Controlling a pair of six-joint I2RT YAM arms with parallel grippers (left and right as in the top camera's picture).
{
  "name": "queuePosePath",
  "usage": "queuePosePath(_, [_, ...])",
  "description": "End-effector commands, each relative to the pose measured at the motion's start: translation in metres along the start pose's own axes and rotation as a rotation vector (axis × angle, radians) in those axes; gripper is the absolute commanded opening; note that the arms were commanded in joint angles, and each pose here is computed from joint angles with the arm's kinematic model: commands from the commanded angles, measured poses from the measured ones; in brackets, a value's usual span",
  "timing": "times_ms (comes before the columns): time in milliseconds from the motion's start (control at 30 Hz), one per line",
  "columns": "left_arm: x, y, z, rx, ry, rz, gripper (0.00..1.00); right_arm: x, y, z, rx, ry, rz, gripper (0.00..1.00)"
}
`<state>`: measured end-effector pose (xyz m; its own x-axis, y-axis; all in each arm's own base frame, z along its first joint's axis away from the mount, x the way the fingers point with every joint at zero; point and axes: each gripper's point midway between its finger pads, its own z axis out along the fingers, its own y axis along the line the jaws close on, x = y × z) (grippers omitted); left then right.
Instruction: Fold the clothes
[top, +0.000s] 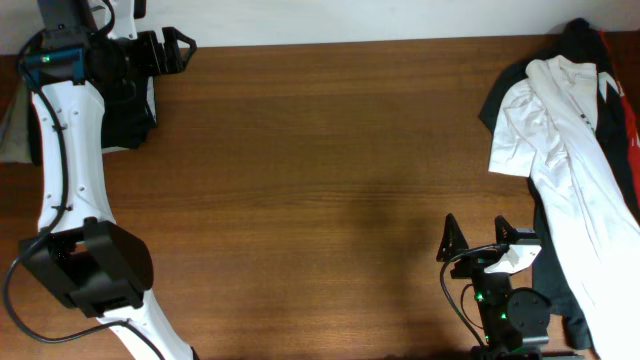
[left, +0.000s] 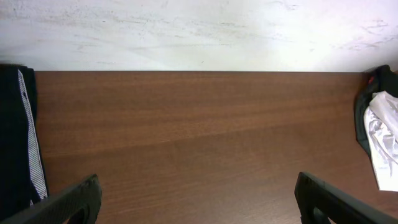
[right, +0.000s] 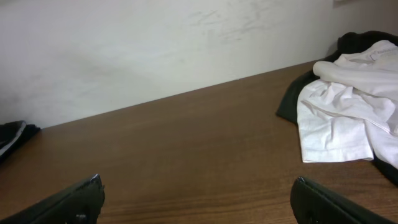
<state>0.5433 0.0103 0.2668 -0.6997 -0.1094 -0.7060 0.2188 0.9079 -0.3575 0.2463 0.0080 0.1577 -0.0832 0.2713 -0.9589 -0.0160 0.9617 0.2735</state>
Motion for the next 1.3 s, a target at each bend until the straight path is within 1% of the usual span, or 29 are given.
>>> queuePosePath(0, [-0.011,-0.011,-0.011,0.013,-0.033,0.017,0.99,0.0,-0.005,0.0,0.024,-0.005,-0.009,0.99])
queuePosePath(167, [-0.011,-0.013,-0.011,0.014,-0.032,0.019,0.99,0.0,-0.005,0.0,0.024,-0.005,-0.009,0.99])
queuePosePath(233, [-0.014,-0.021,-0.016,0.019,-0.042,0.033,0.99,0.0,-0.005,0.0,0.024,-0.005,-0.009,0.99])
queuePosePath(367, [-0.021,-0.064,-0.034,0.055,-0.073,0.096,0.99,0.0,-0.005,0.0,0.024,-0.005,-0.009,0.99])
queuePosePath(433, [-0.014,-0.093,-0.042,0.088,-0.071,0.128,0.99,0.0,-0.005,0.0,0.024,-0.005,-0.009,0.99])
queuePosePath(533, [0.013,-0.128,-0.055,0.131,-0.037,0.154,0.99,0.0,-0.005,0.0,0.024,-0.005,-0.009,0.99])
queuePosePath(600, [0.035,-0.136,-0.062,0.132,-0.007,0.151,0.99,0.0,-0.005,0.0,0.024,-0.005,-0.009,0.99])
queuePosePath(767, [0.089,-0.126,-0.086,-0.033,0.034,0.163,0.99,0.0,-0.005,0.0,0.024,-0.005,-0.009,0.99])
queuePosePath(867, [0.111,-0.124,-0.105,-0.115,0.019,0.187,0.99,0.0,-0.005,0.0,0.024,-0.005,-0.009,0.99])
queuePosePath(933, [0.122,-0.126,-0.119,-0.119,-0.011,0.198,0.99,0.0,-0.005,0.0,0.024,-0.005,-0.009,0.99])
queuePosePath(1067, [0.141,-0.132,-0.144,-0.11,-0.123,0.231,0.99,0.0,-0.005,0.0,0.024,-0.005,-0.009,0.99])
queuePosePath(1267, [0.173,-0.132,-0.16,-0.091,-0.341,0.286,0.99,0.0,-0.005,0.0,0.024,-0.005,-0.009,0.99])
